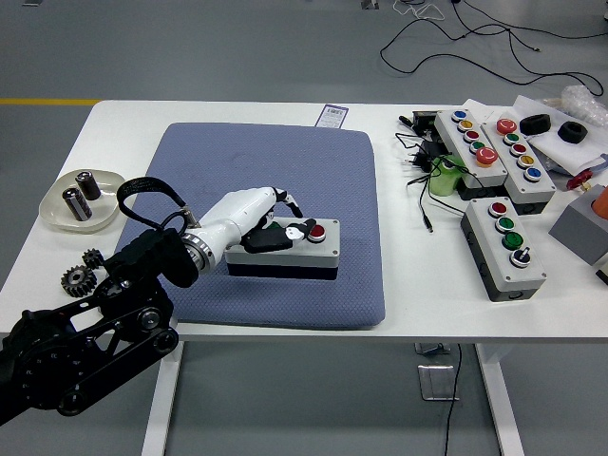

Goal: Pick up the button,place it on the desk,press the button,press the button

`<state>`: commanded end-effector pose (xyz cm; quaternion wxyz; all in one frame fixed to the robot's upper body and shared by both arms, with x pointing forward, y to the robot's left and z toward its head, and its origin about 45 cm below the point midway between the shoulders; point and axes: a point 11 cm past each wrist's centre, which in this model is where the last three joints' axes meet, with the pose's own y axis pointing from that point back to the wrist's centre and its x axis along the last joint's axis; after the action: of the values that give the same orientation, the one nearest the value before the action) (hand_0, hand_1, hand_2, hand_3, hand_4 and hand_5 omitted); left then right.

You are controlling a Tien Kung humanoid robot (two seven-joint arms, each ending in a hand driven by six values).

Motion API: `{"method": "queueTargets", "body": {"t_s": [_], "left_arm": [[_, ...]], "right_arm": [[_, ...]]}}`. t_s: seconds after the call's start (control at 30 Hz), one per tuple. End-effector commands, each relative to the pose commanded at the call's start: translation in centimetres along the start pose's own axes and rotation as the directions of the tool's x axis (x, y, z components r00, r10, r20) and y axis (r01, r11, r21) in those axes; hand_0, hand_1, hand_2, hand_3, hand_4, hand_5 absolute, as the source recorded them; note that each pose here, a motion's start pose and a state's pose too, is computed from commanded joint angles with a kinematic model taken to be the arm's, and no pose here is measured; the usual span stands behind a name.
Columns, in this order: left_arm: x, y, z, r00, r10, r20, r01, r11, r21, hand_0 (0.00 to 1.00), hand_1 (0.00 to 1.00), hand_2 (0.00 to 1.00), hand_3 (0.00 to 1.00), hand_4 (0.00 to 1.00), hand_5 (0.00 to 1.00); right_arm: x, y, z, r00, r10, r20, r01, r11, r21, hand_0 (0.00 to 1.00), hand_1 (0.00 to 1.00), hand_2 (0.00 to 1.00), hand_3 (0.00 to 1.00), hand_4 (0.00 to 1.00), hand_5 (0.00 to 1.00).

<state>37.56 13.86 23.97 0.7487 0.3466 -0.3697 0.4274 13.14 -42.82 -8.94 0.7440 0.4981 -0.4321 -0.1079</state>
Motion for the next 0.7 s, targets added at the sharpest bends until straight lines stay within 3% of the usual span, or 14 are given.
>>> {"method": "queueTargets", "body": {"t_s": [0.27,0.7], "left_arm": [[-1.5,-0.3,1.1,0.999,-0.051,-0.003,0.051,0.999,-0.020,0.002,0.002,0.002,0.652,0.673,0.859],[-2.9,-1.3,0.4,0.996,-0.087,0.000,0.087,0.996,0.021,0.002,0.002,0.002,0.655,0.673,0.868]], "right_arm": [[0.0,0.0,0.0,1.000,-0.001,-0.004,0.001,1.000,0.000,0.673,0.658,0.674,0.624,0.310,0.173],[0.0,0.0,0.0,1.000,0.000,-0.008,0.000,1.000,0.000,0.673,0.658,0.674,0.624,0.310,0.173]]}}
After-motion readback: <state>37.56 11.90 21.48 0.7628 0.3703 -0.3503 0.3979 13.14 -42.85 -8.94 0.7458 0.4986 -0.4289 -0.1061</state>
